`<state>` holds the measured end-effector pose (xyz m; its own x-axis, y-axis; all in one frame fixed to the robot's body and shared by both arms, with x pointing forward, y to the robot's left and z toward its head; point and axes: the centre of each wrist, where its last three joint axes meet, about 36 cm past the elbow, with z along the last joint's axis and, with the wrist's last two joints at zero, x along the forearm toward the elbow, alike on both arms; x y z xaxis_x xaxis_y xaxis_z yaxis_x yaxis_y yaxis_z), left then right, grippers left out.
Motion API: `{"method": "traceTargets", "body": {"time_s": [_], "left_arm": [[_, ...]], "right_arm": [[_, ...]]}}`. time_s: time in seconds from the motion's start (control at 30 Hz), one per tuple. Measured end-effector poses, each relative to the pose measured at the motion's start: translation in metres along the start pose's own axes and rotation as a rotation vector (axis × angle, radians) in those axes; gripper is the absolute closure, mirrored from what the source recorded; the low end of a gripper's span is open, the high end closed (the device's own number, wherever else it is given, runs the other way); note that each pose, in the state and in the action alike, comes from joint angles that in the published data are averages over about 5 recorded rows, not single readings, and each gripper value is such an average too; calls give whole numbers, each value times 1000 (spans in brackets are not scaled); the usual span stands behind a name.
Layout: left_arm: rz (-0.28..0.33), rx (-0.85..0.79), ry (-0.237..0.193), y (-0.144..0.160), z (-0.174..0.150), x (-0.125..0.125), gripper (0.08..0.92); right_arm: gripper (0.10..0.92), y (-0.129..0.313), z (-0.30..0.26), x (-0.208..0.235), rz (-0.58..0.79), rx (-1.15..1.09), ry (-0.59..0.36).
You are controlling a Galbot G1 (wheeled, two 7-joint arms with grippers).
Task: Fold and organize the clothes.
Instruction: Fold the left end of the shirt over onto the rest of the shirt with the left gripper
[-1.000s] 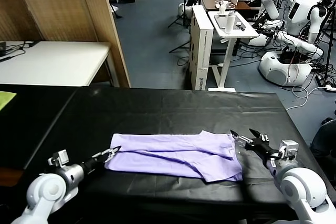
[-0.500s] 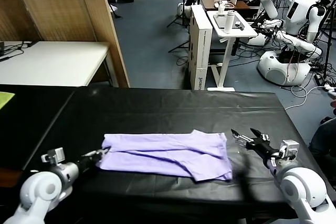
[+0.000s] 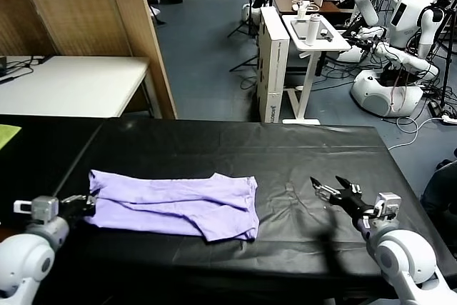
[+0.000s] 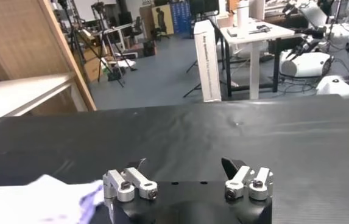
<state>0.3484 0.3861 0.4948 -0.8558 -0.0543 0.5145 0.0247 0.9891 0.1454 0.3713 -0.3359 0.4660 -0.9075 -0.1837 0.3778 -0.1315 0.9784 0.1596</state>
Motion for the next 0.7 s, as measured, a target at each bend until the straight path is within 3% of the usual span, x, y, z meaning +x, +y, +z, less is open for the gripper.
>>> {"method": "traceTargets", "body": {"time_s": [0.13,0.33,0.7], "left_arm": [[60,46,-16,-24,-3,6,823],[197,192,-44,-73,-7,11,823],[463,357,17,-165,-6,-4,823]], "right_arm": [[115,0,1,3,10,6,0],[115,-5,5,8,35,20,3],[115,-14,18,21,84,35,20]]}}
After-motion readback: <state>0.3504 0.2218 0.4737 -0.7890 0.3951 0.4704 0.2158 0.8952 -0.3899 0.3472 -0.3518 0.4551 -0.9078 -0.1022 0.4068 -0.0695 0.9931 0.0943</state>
